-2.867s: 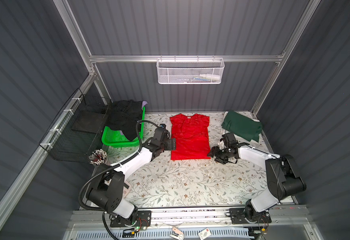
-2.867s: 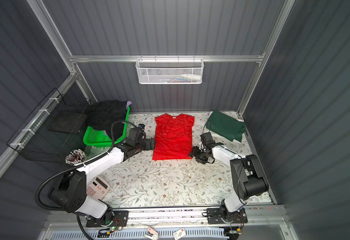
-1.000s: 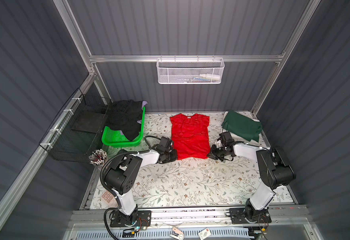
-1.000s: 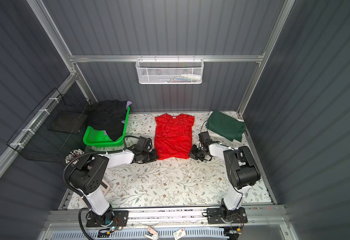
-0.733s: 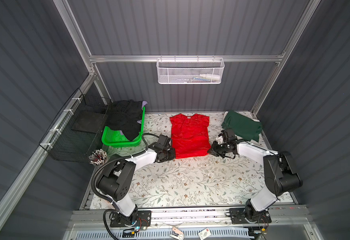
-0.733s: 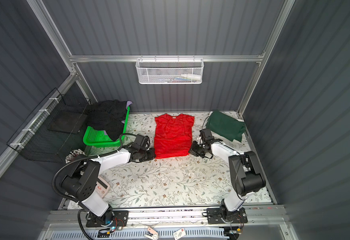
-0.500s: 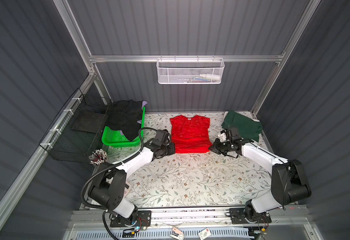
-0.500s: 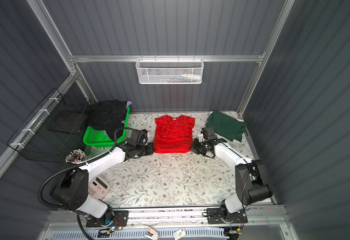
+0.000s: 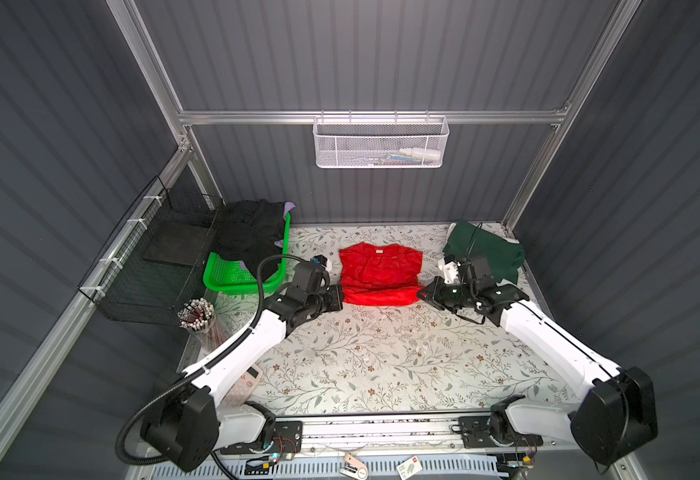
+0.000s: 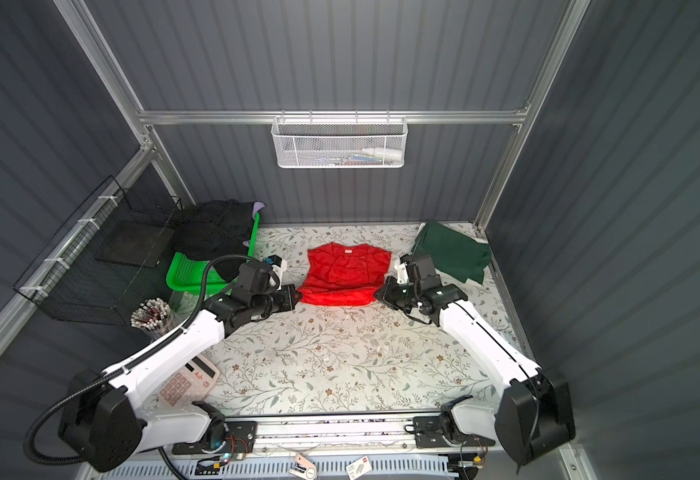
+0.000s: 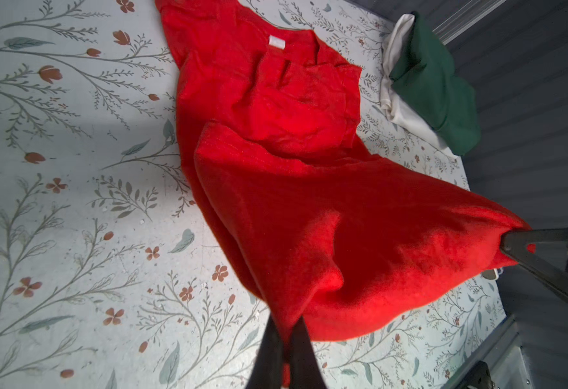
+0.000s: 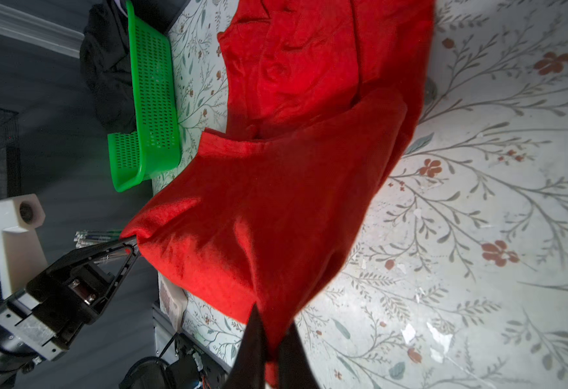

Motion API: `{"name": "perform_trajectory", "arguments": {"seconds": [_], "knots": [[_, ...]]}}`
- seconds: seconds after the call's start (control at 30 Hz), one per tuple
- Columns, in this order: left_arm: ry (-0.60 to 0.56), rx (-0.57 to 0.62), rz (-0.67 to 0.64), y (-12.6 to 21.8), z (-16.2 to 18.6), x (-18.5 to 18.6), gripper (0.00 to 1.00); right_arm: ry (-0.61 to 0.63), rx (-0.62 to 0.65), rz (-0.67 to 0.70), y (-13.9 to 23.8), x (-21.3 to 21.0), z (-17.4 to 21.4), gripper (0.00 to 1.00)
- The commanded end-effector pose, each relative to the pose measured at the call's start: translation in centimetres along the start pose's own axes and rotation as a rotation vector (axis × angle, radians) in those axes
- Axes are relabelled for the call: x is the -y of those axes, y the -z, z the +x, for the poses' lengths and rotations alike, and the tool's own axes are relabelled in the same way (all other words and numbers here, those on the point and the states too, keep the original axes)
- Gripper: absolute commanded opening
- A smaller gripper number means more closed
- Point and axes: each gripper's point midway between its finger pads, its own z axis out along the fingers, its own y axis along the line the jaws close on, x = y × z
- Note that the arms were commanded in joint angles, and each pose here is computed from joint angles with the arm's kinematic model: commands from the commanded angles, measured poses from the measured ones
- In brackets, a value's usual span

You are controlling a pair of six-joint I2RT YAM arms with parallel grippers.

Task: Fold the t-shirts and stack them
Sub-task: 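Lift the near edge with both grippers and fold it over toward the collar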

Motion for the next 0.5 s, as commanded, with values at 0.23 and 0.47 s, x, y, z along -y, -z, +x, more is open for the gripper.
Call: {"name": "perform_trajectory", "arguments": {"seconds": [0.23, 0.47], "knots": [[-0.053, 0.028, -0.003, 4.4, 2.3, 2.6, 0.00, 0.047, 0.064, 0.039, 4.1, -1.3, 2.9, 0.00], [-0.033, 0.097, -0.009, 6.6, 1.0, 2.9, 0.00, 0.073, 0.078, 0.044, 5.7, -2.6, 2.8, 0.00]]}}
